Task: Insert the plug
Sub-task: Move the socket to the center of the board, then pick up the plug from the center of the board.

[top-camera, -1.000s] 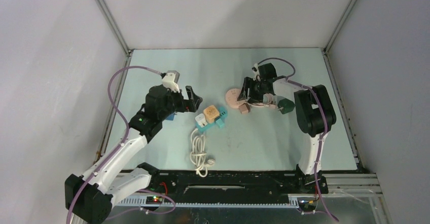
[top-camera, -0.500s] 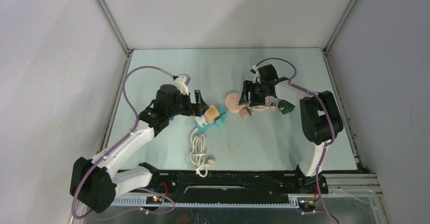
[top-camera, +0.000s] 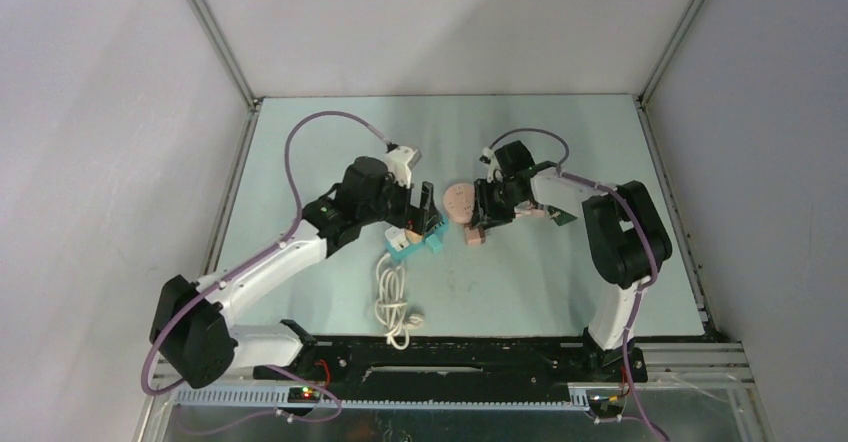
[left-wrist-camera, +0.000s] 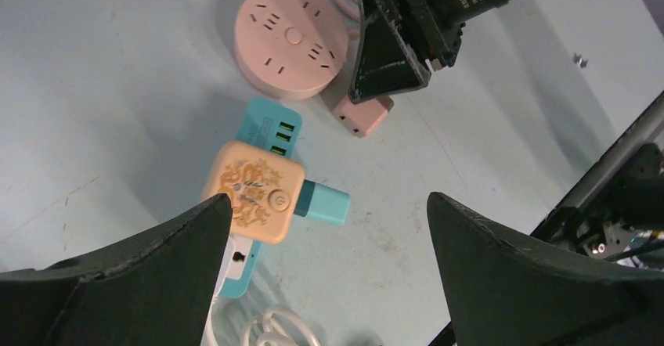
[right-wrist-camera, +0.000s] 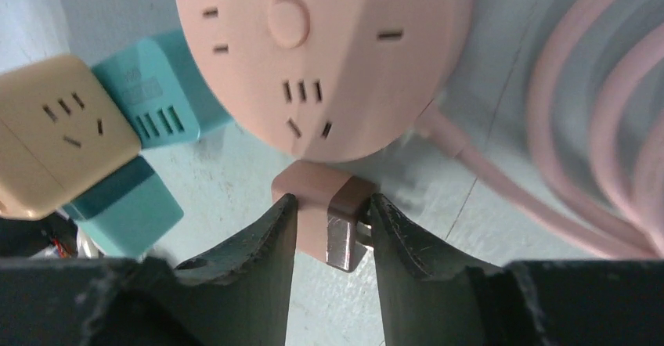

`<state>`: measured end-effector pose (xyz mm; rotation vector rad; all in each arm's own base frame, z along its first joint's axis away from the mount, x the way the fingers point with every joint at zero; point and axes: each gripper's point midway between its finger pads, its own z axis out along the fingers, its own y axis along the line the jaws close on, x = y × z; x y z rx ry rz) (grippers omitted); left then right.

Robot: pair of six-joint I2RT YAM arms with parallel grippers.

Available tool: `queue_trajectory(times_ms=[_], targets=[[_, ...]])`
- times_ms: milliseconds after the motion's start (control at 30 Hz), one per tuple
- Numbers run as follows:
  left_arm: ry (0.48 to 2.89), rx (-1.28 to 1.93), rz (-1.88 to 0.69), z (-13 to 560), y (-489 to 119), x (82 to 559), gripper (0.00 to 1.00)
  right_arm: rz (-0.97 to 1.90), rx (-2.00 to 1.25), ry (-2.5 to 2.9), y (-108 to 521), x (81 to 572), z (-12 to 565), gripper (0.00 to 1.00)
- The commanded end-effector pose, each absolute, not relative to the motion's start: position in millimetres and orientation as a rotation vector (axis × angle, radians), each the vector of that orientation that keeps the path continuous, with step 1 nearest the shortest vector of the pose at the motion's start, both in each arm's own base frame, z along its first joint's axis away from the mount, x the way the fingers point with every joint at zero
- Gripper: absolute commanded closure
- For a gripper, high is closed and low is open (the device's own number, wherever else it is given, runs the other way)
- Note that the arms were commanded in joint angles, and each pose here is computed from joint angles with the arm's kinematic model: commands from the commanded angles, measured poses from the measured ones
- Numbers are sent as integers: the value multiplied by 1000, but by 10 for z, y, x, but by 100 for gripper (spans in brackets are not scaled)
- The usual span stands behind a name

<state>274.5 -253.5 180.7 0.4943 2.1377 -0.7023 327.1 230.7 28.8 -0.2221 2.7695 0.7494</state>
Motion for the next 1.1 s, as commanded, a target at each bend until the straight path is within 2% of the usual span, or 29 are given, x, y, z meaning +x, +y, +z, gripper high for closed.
queue_trajectory(times_ms=[0, 67, 167, 233, 567, 667, 900, 1067], targets=[[2054, 663, -687, 1982, -2773, 2768, 3, 781, -229, 2719, 2239, 3146, 497, 56], [2044, 739, -678, 1964, -2883, 2763, 3, 786, -205, 2671, 2141, 3141, 641, 52], [2035, 892, -660, 1892, -3082, 2742, 3, 801, -149, 2582, 1945, 3114, 903, 39], [2025, 1023, -638, 1803, -3216, 2737, 5, 779, -86, 2541, 1753, 3103, 1003, 36], [1997, 1501, -547, 1171, -3843, 2740, 16, 806, 143, 2465, 1163, 2857, 1016, 35], [2003, 1583, -538, 951, -3942, 2741, 18, 826, 159, 2471, 1138, 2784, 973, 35], [2081, 1603, -329, 423, -3961, 2935, 22, 848, 178, 2476, 1102, 2735, 933, 35], [2101, 1623, -210, 232, -3852, 2930, 37, 853, 183, 2472, 1091, 2735, 945, 35]])
